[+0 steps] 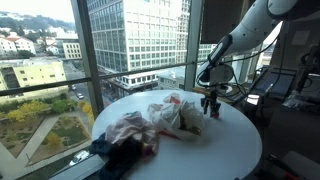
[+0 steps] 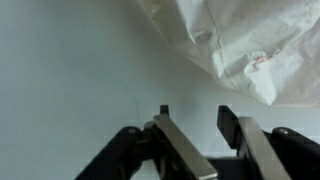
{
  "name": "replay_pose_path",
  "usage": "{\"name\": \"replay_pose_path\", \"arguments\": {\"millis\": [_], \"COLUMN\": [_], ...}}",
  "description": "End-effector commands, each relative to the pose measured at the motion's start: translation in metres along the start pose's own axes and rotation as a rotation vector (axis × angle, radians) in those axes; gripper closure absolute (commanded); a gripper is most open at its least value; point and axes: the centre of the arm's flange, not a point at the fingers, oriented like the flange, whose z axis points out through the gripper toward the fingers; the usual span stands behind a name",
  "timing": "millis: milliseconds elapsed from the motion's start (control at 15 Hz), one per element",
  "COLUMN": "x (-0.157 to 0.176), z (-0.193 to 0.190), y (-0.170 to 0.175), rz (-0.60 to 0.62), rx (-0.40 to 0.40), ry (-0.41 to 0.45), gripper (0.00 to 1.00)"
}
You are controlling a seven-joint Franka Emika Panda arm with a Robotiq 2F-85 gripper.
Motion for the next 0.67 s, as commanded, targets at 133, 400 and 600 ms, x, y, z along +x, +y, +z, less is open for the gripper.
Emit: {"name": "replay_pose_path", "arguments": {"millis": [133, 400, 600], "x": [0.016, 0.034, 0.044], "z": [-0.015, -0.015, -0.014], "y": [0.008, 0.011, 0.012], "rz": [0.066, 0.111, 0.143], "rx": [-0.018, -0.038, -0.070], "ry": [0.011, 0.014, 0.038], "gripper": [0.01, 0.00, 0.00]}}
